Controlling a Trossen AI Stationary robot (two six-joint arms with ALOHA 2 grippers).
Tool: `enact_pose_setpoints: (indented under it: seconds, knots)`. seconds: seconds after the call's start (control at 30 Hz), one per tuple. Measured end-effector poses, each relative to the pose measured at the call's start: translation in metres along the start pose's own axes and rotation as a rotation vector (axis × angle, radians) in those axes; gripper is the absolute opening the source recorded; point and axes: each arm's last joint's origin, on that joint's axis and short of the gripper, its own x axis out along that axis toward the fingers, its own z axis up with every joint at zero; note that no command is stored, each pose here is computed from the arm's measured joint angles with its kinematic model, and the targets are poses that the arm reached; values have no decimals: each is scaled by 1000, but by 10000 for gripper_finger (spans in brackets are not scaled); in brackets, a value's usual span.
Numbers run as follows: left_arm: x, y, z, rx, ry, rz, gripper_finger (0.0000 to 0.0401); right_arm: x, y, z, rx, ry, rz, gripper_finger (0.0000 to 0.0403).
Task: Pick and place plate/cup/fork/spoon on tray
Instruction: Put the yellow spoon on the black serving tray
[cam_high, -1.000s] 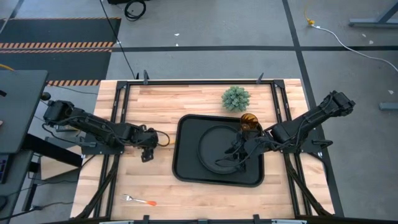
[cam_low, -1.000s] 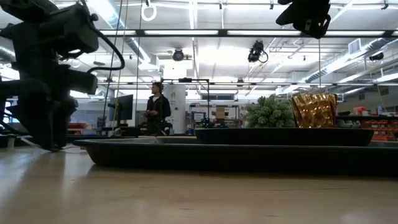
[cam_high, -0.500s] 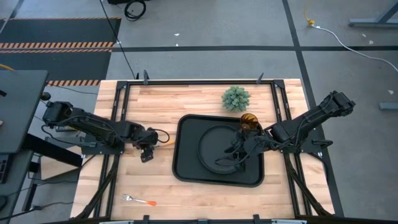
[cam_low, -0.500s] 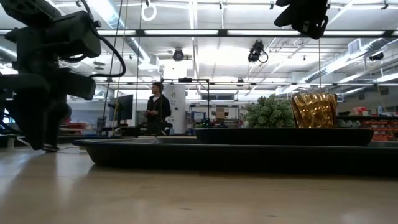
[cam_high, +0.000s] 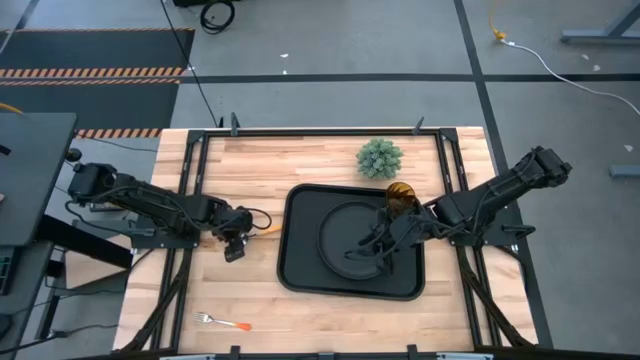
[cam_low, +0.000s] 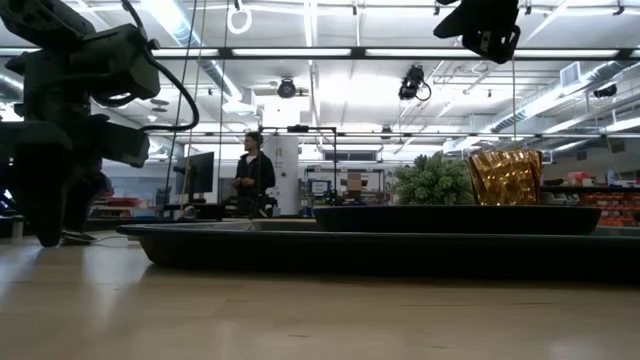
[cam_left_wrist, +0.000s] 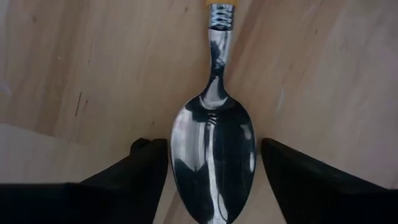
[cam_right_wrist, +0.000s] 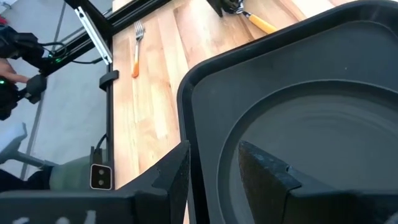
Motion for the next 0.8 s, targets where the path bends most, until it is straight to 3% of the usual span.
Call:
enact_pose_setpoints:
  seconds: [0.2, 0.53, 0.8]
  knots:
    - [0, 0, 0, 5, -4, 6, 174, 1, -4, 6, -13, -11, 18, 142]
    - [-15, -7, 13, -21, -12, 30, 182, -10, 3, 30, -131, -91, 20, 142]
    - [-43, -2, 14, -162, 123, 211, 178, -16, 11, 34, -205, -106, 41, 142]
